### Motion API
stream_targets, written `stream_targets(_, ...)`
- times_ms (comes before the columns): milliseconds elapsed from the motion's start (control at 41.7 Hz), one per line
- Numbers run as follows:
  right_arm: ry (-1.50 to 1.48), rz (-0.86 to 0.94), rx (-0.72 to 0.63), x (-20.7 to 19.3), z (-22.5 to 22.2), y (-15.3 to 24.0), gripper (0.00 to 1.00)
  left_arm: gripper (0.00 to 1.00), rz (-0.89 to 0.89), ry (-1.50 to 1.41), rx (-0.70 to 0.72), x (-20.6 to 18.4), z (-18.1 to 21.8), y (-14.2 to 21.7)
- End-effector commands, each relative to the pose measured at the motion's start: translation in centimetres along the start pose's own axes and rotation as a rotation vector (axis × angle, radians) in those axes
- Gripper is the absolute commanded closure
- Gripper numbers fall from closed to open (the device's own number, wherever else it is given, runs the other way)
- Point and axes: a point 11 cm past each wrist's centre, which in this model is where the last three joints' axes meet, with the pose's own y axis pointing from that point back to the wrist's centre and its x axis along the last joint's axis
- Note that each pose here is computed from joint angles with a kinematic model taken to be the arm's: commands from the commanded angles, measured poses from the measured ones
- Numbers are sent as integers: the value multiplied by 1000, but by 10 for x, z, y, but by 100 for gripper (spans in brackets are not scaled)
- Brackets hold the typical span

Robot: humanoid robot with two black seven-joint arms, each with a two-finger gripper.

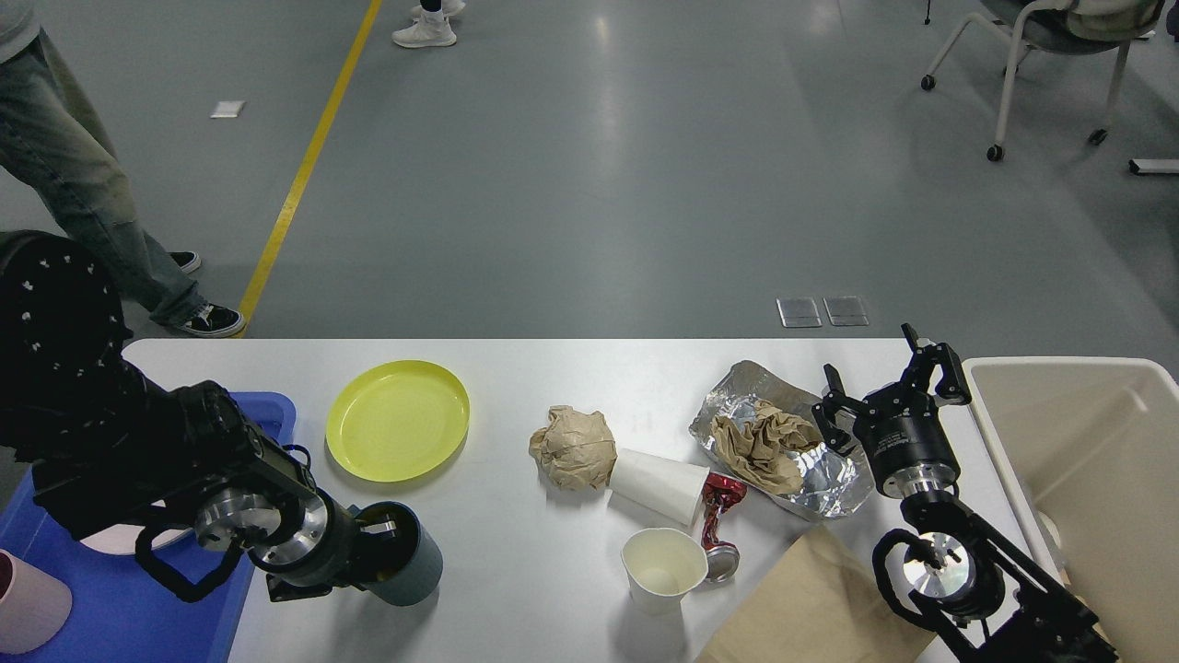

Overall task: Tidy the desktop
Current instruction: 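Lift the dark green mug and lower it onto the blue tray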

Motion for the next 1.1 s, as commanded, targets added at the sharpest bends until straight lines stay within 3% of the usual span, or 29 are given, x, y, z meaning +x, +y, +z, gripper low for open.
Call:
stream_targets(0, 1, 1, 0, 0, 0, 0, 0, 100, -25, -34, 62, 16, 4, 39)
stream_targets(336, 1, 0, 0, 0, 0, 0, 0, 100, -88, -257, 56, 25, 53, 186)
stream_targets(552, 1, 0, 0, 0, 0, 0, 0, 100, -62, -366, 21, 12, 76, 257)
stream_targets(816, 1, 0, 2, 0, 0, 0, 0, 100, -71, -403, 21, 1, 82, 274)
stream_targets(1080, 0, 0, 0, 0, 0, 0, 0, 100, -58, -304, 40, 25, 50, 276)
